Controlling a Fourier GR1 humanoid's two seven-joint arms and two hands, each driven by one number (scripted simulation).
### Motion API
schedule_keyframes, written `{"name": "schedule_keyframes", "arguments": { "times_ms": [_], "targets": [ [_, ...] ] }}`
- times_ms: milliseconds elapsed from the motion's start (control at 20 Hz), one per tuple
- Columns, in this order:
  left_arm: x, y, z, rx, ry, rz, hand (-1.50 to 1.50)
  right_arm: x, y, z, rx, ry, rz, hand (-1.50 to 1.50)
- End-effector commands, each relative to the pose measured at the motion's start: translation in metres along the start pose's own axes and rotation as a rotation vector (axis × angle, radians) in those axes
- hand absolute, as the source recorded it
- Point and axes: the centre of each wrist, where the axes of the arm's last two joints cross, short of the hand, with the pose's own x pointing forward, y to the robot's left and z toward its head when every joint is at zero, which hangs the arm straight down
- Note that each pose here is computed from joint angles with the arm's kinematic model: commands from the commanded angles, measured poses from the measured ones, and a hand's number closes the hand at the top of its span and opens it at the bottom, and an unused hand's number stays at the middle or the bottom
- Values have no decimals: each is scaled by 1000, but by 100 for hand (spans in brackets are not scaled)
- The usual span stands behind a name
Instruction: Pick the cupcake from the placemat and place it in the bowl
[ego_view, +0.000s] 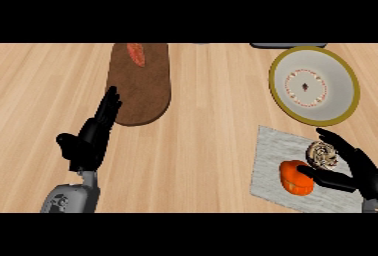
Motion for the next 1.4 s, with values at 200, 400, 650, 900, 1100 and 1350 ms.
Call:
{"name": "schedule_keyframes", "arguments": {
  "times_ms": [200, 400, 650, 900, 1100, 1350],
  "targets": [
    [-13, 3, 4, 5, -2, 6, 0, -16, 19, -15, 108, -110, 172, 150],
    [-6, 5, 22, -1, -9, 6, 0, -7, 42, -6, 107, -111, 110, 150],
    [-2, 5, 1, 3, 23, 4, 0, 13, 37, 4, 312, -310, 84, 150],
    [-5, -7, -3, 2, 5, -3, 0, 53, 44, 6, 716, -632, 108, 150],
    [-14, -4, 6, 17, 13, 9, 0, 67, 19, 26, 697, -826, -38, 150],
    [1, 4, 3, 16, -1, -7, 0, 109, -29, 47, 516, -999, 10, 150]
  ]
}}
